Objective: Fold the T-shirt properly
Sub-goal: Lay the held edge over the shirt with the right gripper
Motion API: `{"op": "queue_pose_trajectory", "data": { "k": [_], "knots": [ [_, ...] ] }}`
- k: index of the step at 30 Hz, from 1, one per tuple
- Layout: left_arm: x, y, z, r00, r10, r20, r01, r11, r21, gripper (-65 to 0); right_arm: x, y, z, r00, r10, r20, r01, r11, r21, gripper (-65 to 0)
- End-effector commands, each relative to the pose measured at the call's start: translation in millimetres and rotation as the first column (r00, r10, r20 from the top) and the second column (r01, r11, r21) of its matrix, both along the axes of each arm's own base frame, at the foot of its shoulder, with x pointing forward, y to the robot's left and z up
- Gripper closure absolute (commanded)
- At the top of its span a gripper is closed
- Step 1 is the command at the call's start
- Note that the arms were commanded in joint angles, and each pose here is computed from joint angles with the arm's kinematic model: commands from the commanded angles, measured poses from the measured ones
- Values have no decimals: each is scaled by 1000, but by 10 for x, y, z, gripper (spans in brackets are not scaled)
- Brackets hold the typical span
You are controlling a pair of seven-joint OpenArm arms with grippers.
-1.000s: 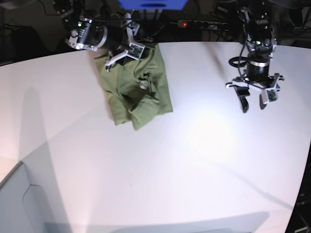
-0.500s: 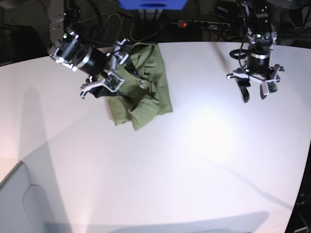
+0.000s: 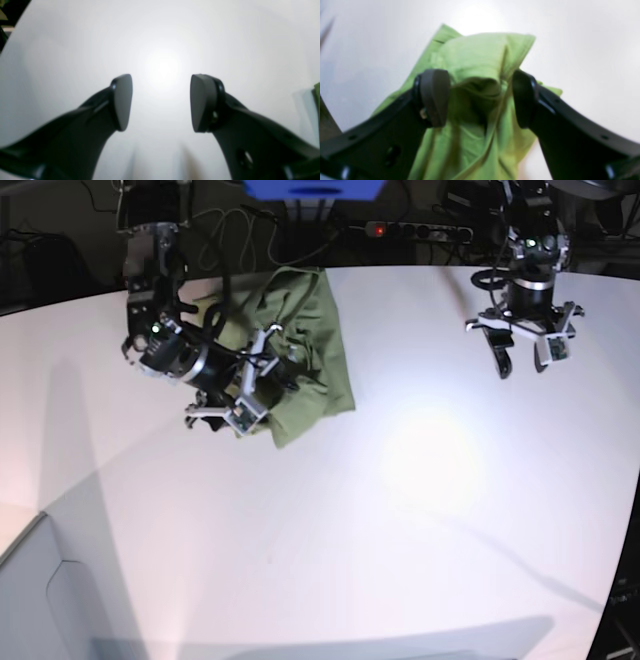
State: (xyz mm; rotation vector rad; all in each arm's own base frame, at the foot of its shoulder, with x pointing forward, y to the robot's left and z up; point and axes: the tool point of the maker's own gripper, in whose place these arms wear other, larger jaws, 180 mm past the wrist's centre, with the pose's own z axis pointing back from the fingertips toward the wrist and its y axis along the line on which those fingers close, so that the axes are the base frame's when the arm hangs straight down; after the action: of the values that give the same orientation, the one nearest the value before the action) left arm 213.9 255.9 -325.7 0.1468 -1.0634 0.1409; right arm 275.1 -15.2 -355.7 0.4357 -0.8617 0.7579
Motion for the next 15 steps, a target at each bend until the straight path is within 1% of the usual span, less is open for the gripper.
{"op": "queue_pose_trajectory", "data": {
  "k": [1,2,3,5,9,11,12,15],
  "knots": [
    [16,14,102,999,-4,34,3,1000,15,-354,45,57,134,999,22,45,-23,999,36,-375],
    [11,14,99,999,-4,32,3,1000,15,-354,45,63,141,999,23,47,-25,999,38,-366],
    [6,14,96,1000,-4,31,3,1000,15,-354,45,68,151,998,25,50,-27,999,38,-340],
    [0,12,91,1000,-3,29,3,1000,14,-354,44,82,154,998,26,50,-28,999,41,-261],
    [0,12,91,1000,-3,29,3,1000,14,-354,100,181,229,998,22,65,-27,997,71,-2],
    [-4,8,91,1000,-3,29,2,1000,13,-354,136,195,266,997,22,76,-27,997,75,-3],
    [-9,0,84,1000,1,29,-1,1000,8,-354,147,227,288,997,20,79,-27,996,86,-18],
    [-19,-8,74,1000,4,27,-5,1000,4,-354,172,319,357,996,15,89,-25,993,116,-3]
  ]
}}
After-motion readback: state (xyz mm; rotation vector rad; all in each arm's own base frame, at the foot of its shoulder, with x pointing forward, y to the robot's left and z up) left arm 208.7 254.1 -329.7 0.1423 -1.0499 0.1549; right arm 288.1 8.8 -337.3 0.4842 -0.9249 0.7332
